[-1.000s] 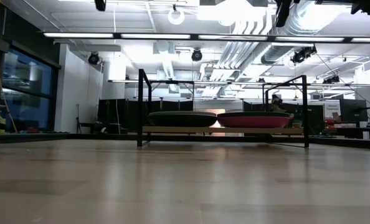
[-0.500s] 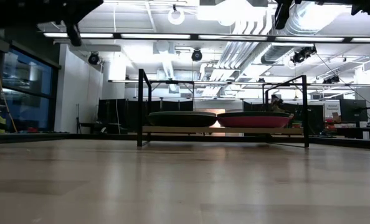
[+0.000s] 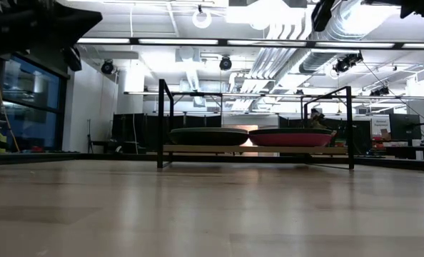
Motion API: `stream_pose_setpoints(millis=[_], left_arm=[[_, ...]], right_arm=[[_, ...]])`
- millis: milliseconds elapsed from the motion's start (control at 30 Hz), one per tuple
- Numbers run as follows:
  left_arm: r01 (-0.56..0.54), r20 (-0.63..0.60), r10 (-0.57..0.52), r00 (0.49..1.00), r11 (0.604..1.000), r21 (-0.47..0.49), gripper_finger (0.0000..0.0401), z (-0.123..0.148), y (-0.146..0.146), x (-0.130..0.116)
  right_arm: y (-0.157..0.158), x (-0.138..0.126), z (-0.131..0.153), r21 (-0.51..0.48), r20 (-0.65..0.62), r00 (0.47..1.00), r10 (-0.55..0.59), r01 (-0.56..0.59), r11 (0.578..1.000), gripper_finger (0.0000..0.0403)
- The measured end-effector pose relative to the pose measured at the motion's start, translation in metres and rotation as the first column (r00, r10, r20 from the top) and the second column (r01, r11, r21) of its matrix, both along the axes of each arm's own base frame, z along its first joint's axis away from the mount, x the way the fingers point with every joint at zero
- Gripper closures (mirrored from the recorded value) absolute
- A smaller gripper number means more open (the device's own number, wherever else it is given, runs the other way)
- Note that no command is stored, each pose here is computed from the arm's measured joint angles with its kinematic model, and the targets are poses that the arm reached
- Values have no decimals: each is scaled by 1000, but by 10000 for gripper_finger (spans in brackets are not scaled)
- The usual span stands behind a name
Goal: Place and stack plates onto a shelf
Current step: Return to Home Position
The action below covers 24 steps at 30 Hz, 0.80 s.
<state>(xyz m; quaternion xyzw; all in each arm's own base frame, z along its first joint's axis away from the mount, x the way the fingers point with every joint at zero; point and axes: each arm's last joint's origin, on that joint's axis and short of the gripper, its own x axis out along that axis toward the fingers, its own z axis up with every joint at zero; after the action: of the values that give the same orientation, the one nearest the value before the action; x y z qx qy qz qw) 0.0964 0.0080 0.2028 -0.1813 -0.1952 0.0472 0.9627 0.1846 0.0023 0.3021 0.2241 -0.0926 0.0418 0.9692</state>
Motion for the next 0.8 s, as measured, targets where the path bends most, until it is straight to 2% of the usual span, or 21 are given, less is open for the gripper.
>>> stream_pose_setpoints(millis=[133,300,467,633,800], left_arm=[[-7,10,7,1000,1000,18,401,0,0,-5],[14,25,-13,1000,999,-31,401,0,0,-7],[41,30,-39,999,994,-98,400,0,0,-6],[42,30,-39,999,994,-99,400,0,0,-6],[42,30,-39,999,994,-98,400,0,0,-6]], right_arm=[[2,0,0,29,-6,998,61,-61,998,403],[2,-3,-6,66,-77,992,98,-93,993,403],[3,-11,-15,58,-176,978,110,-101,993,403],[3,-33,-38,59,-143,981,132,-125,990,403],[2,-53,-66,53,-66,992,107,-103,993,403]])
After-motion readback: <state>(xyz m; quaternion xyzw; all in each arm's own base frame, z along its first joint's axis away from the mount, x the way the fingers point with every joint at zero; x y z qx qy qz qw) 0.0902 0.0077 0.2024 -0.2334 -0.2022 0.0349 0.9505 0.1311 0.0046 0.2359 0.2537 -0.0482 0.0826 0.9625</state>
